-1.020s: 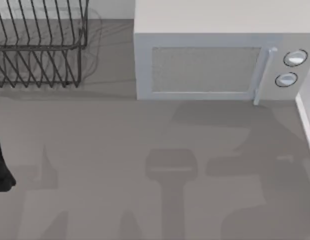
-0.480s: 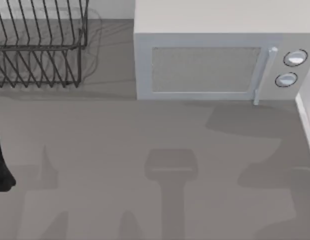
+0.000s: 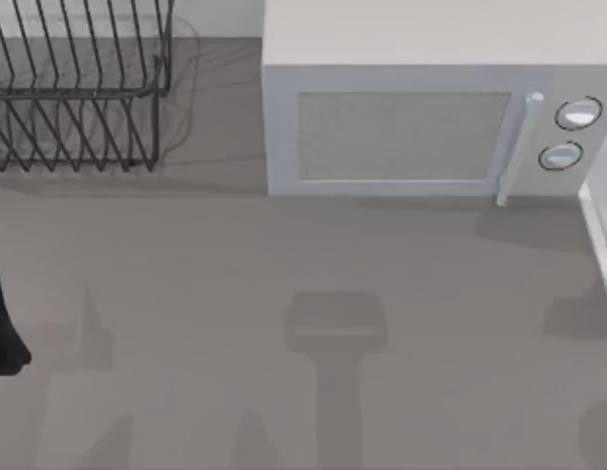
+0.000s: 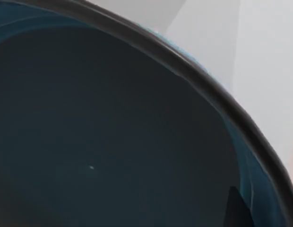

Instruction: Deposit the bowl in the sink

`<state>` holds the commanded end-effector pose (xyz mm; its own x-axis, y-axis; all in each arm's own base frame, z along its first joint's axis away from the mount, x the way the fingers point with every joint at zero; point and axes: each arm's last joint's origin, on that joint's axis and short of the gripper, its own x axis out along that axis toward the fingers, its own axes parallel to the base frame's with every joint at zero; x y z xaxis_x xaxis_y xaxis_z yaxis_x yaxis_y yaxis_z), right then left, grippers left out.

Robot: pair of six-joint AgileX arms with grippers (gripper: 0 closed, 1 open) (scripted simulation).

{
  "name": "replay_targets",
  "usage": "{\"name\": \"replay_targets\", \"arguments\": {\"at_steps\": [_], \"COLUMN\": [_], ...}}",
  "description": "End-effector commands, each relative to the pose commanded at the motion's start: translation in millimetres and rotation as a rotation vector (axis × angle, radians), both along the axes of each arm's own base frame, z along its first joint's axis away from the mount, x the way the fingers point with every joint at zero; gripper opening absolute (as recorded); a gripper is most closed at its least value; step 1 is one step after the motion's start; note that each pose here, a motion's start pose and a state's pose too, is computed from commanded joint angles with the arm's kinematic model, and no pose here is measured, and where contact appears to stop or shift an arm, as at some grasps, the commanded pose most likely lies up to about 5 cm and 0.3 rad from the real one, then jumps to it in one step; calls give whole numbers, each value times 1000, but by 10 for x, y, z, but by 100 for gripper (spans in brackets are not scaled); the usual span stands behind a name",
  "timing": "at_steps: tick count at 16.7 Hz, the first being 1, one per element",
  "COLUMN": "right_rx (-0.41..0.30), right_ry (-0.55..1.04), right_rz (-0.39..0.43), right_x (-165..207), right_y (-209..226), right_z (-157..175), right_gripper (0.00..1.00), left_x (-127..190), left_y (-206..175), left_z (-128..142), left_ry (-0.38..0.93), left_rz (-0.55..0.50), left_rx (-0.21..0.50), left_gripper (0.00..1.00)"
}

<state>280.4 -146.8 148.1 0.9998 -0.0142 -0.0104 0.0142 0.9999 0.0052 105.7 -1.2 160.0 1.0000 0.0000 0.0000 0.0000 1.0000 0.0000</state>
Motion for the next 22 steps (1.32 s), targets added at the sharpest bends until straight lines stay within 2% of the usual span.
{"name": "replay_targets", "arguments": {"at_steps": [7,14,22], "right_rx": [-11,-5,-5], "right_ry": [-19,-10,-10], "right_rz": [4,4,4], "right_x": [-92,-132,-132], "right_y": [74,104,104], "right_z": [-781,-891,-891], "right_gripper": [0,0,60], "left_x": [0,0,0], "left_y": [0,0,0], "left_z": [0,0,0], "left_ry": [0,0,0], "left_rz": [0,0,0], "left_rx": [0,0,0], "left_gripper": [100,100,100]}}
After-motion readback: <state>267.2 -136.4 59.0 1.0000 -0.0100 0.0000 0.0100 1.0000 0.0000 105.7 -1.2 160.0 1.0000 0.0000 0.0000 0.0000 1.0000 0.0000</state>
